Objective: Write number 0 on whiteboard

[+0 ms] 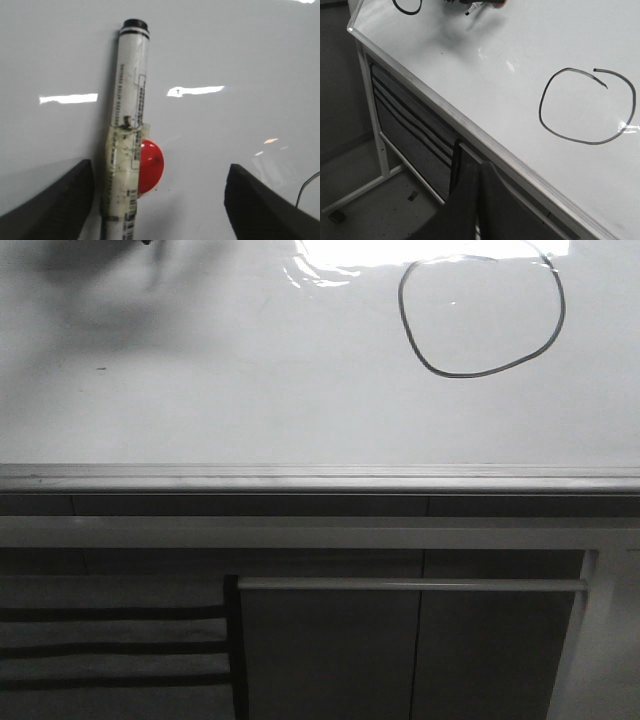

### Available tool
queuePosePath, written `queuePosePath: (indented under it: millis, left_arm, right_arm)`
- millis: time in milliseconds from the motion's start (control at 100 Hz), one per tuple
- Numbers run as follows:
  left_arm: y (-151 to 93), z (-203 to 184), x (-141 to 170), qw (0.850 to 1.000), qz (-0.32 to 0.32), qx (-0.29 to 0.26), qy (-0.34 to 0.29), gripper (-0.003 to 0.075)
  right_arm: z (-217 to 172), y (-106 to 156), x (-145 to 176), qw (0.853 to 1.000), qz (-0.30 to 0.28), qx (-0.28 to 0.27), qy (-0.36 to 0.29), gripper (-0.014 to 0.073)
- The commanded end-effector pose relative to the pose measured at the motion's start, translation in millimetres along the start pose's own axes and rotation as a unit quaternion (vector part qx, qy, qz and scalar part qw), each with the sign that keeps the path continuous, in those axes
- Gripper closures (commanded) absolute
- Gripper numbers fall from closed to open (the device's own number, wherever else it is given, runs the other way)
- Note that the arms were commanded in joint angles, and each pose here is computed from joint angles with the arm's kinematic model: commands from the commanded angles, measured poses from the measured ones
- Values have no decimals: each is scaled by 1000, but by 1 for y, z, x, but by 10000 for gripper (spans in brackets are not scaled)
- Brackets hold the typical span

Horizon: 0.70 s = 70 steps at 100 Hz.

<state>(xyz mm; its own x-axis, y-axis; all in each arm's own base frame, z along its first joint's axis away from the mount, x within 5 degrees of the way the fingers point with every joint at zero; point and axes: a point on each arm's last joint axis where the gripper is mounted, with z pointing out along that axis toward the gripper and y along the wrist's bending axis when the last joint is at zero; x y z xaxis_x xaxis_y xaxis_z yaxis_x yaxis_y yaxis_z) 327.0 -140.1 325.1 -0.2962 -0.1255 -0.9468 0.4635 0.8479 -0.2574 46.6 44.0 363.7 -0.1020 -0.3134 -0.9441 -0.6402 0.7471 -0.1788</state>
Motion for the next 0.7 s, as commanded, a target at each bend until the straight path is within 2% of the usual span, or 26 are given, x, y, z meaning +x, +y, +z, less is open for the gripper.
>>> queuePosePath:
  millis: [0, 100, 190, 310, 420, 490, 560, 610, 690]
  left_arm:
    - [7, -5, -10, 999, -11, -49, -1, 162]
    - [3, -22, -24, 998, 1, -63, -16, 162]
    - [-8, -48, -37, 996, 44, -70, -35, 162]
    - [-28, -105, -48, 990, 96, -64, -76, 177]
    - [-37, -154, -37, 988, 105, -57, -101, 225]
    - [-38, -185, -21, 986, 105, -53, -115, 283]
    - [-36, -214, -1, 984, 106, -50, -131, 374]
    - [-33, -232, 18, 983, 106, -48, -141, 459]
    - [-29, -261, 43, 978, 108, -48, -171, 641]
  right_arm:
    - [-2, -5, -13, 999, 8, 21, -46, 664]
    - [-2, -6, -15, 998, 8, 28, -57, 664]
    - [-2, -8, -16, 997, 5, 39, -69, 664]
    - [2, -10, -2, 993, 1, 69, -91, 663]
    - [6, -11, 20, 983, 6, 114, -144, 663]
    - [10, -12, 38, 974, 9, 145, -175, 663]
    - [14, -13, 57, 967, 11, 167, -192, 663]
    - [19, -12, 71, 966, 13, 174, -190, 663]
    - [24, -10, 84, 968, 16, 175, -179, 663]
